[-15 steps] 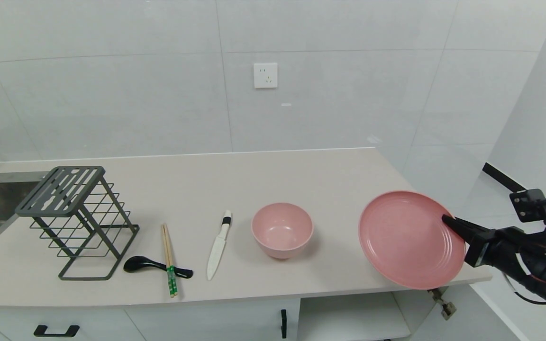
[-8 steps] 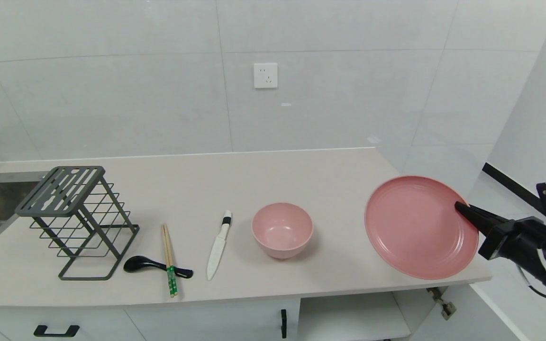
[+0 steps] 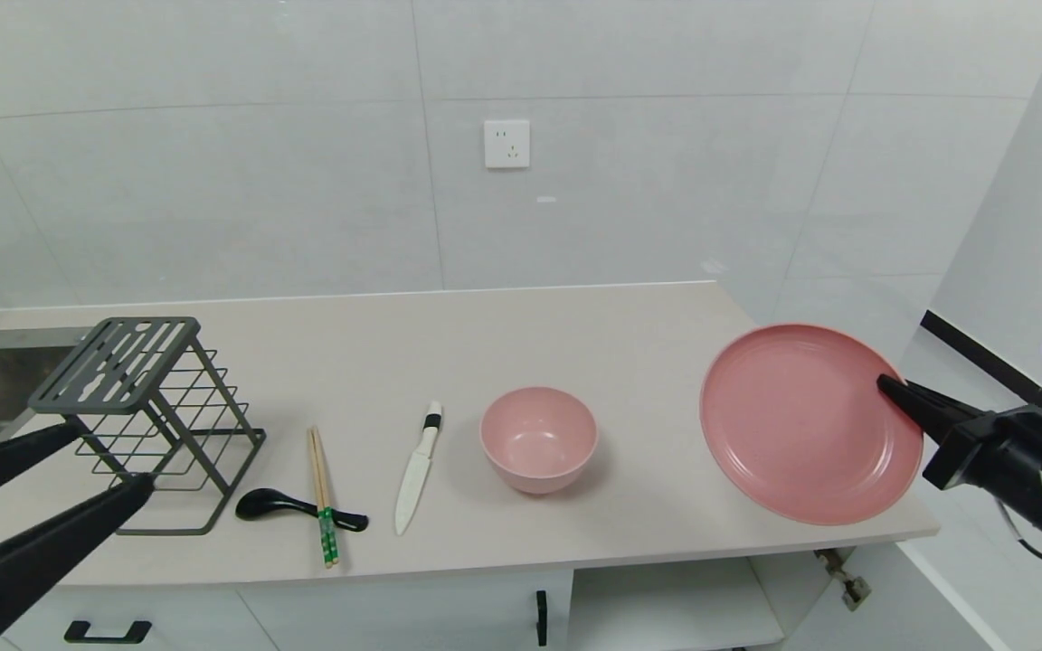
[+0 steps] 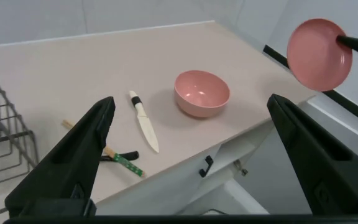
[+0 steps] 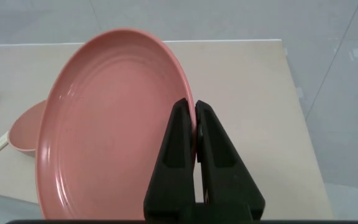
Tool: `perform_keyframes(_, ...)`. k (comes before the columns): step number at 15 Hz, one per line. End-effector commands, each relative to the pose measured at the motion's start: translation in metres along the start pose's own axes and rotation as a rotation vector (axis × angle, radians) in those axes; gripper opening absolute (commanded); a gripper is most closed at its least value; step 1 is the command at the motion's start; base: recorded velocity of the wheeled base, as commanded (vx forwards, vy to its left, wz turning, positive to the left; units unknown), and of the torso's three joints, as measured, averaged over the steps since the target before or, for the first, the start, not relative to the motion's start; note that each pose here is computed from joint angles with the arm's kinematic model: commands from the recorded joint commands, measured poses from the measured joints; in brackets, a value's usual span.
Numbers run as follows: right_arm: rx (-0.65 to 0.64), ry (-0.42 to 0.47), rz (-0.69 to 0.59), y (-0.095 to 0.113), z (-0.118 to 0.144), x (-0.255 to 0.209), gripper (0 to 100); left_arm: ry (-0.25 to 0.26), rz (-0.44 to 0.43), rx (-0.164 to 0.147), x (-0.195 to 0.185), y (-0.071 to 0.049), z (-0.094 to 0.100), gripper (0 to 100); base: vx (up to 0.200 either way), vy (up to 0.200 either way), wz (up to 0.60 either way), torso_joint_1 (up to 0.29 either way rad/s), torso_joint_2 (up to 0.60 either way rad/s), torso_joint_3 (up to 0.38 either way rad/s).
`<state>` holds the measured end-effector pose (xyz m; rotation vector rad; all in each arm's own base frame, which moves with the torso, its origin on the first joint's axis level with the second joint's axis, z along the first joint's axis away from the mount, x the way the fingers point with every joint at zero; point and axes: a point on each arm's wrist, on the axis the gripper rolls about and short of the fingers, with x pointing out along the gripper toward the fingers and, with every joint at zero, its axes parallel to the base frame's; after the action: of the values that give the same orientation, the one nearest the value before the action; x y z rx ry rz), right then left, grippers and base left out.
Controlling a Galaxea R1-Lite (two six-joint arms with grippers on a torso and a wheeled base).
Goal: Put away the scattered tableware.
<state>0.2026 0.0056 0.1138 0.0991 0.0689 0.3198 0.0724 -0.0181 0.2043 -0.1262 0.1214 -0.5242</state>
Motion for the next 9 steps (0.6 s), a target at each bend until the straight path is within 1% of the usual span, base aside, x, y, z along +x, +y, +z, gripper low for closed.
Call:
perform_keyframes(1, -0.007, -0.02, 0.0, 0.0, 0.004, -0.002, 0, 0.174, -0.042, -0.06, 0.055, 0.014, -0.008, 100, 0.0, 0.0, 0.0, 0.0, 0.0, 0.0)
perform_keyframes(3, -0.018, -0.038, 0.006, 0.0, 0.008, 0.003, 0, 0.237, -0.034, -0.082, 0.072, 0.02, -0.014, 100, 0.0, 0.0, 0.0, 0.0, 0.0, 0.0)
perform_keyframes(5, -0.021, -0.042, 0.009, 0.0, 0.008, 0.005, 0, 0.276, -0.025, -0.1, 0.081, 0.024, -0.016, 100, 0.0, 0.0, 0.0, 0.0, 0.0, 0.0)
perform_keyframes(8, -0.019, -0.037, 0.009, 0.0, 0.007, 0.004, 0, 0.378, -0.049, -0.132, 0.113, 0.029, -0.027, 100, 0.0, 0.0, 0.0, 0.0, 0.0, 0.0)
perform_keyframes(9, -0.019, -0.035, 0.009, 0.001, 0.007, 0.004, 0, 0.404, -0.067, -0.14, 0.124, 0.027, -0.029, 100, 0.0, 0.0, 0.0, 0.0, 0.0, 0.0)
